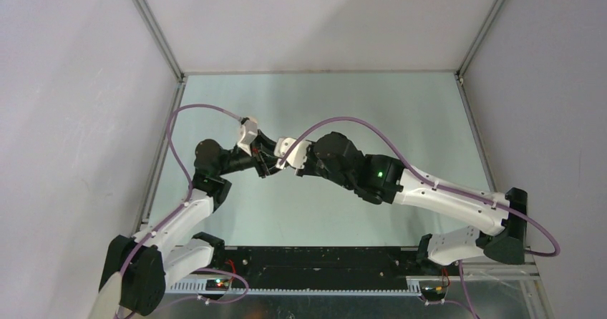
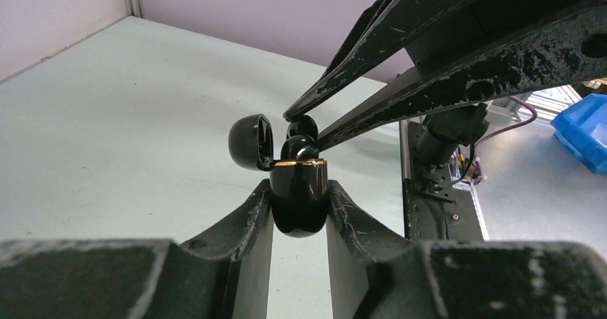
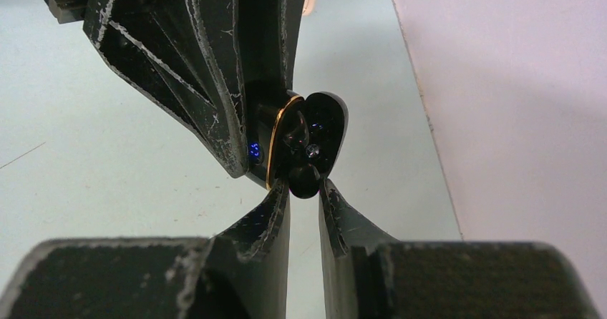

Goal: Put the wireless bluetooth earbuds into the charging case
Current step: Place the earbud in the charging case.

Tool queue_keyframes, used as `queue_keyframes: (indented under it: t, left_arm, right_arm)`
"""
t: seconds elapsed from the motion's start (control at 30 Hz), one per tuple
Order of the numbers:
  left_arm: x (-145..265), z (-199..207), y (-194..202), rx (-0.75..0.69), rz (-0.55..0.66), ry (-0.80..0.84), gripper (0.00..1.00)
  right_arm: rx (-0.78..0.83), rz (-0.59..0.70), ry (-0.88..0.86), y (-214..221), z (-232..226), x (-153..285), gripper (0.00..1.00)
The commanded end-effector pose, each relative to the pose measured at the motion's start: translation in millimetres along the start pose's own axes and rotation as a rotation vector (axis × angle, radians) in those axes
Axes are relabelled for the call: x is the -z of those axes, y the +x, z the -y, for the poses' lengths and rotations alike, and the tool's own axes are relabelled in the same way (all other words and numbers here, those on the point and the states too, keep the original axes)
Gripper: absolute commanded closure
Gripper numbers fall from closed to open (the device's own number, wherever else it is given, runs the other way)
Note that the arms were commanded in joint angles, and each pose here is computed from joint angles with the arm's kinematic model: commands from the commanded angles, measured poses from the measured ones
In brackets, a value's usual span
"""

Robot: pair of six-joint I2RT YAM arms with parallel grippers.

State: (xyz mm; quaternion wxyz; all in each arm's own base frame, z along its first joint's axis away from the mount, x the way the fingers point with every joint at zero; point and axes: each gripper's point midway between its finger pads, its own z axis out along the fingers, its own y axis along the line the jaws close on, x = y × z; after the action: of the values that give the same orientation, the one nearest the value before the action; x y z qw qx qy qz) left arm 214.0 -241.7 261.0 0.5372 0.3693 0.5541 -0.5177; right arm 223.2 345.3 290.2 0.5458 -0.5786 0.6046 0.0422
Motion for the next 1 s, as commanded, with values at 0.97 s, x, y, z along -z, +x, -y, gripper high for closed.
queue_keyframes:
  t: [0.97]
  left_arm:
    - [3, 21, -33, -0.118, 0.111, 0.077, 1.0]
  right_arm:
    - [-0.111, 0.185, -0.035, -27, 39, 62, 0.42]
